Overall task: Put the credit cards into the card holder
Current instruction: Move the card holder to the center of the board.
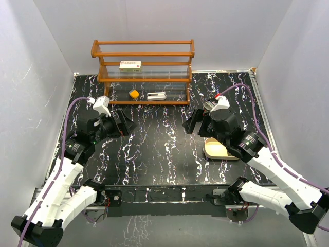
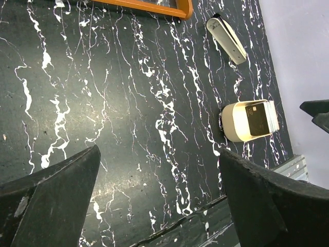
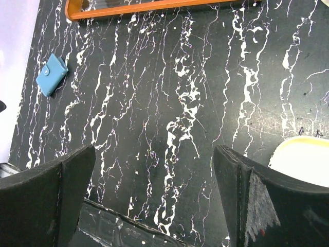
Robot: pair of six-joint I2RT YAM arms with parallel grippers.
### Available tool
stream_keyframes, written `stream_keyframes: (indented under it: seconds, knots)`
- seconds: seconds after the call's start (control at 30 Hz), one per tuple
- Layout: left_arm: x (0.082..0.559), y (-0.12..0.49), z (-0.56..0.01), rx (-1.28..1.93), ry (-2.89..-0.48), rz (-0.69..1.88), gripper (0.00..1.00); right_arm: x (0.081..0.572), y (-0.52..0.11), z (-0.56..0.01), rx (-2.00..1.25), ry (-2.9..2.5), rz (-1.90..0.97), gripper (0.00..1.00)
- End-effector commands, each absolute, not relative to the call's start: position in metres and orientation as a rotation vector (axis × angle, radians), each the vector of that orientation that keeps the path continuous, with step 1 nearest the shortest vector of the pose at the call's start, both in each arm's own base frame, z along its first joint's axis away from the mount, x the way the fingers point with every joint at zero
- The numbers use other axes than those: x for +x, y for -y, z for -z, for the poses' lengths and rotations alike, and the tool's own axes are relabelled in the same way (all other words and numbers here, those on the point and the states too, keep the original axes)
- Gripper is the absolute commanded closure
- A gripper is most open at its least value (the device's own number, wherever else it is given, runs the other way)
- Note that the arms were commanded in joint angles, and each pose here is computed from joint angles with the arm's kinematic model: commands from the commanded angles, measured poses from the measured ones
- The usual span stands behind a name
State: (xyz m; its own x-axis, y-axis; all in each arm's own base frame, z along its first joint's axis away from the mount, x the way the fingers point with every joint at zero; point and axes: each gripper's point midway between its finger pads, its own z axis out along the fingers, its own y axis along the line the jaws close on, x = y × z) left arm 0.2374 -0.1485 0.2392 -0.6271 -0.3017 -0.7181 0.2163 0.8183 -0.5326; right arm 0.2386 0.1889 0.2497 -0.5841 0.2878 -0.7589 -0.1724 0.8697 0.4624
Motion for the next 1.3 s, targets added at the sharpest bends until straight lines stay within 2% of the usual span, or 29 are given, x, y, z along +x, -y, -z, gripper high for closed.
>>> stream_keyframes:
  seconds: [0.0, 0.23, 0.4, 0.57, 0.73, 0.93, 1.27]
  knots:
    - [0.242, 0.140, -0.245, -0.110, -2.088, 0.716, 0.01, 0.244, -0.192, -0.272, 0.106, -2.022, -0.679, 0.02]
    - [0.252, 0.116, -0.206, -0.262, -2.216, 0.517, 0.02, 0.245, -0.190, -0.274, 0.111, -2.017, -0.673, 0.02]
    - [0.263, 0.091, -0.185, -0.349, -2.275, 0.301, 0.08, 0.243, -0.188, -0.282, 0.102, -2.000, -0.674, 0.02]
    - [0.293, 0.071, -0.185, -0.402, -2.252, 0.109, 0.16, 0.243, -0.186, -0.281, 0.097, -1.989, -0.670, 0.02]
    - [0.322, 0.042, -0.177, -0.502, -2.254, -0.080, 0.16, 0.243, -0.186, -0.276, 0.090, -2.003, -0.657, 0.02]
    - [0.343, 0.003, -0.149, -0.617, -2.293, -0.141, 0.14, 0.237, -0.192, -0.280, 0.057, -1.998, -0.705, 0.02]
    - [0.364, -0.074, -0.096, -0.812, -2.332, -0.393, 0.12, 0.236, -0.199, -0.282, 0.036, -1.995, -0.746, 0.02]
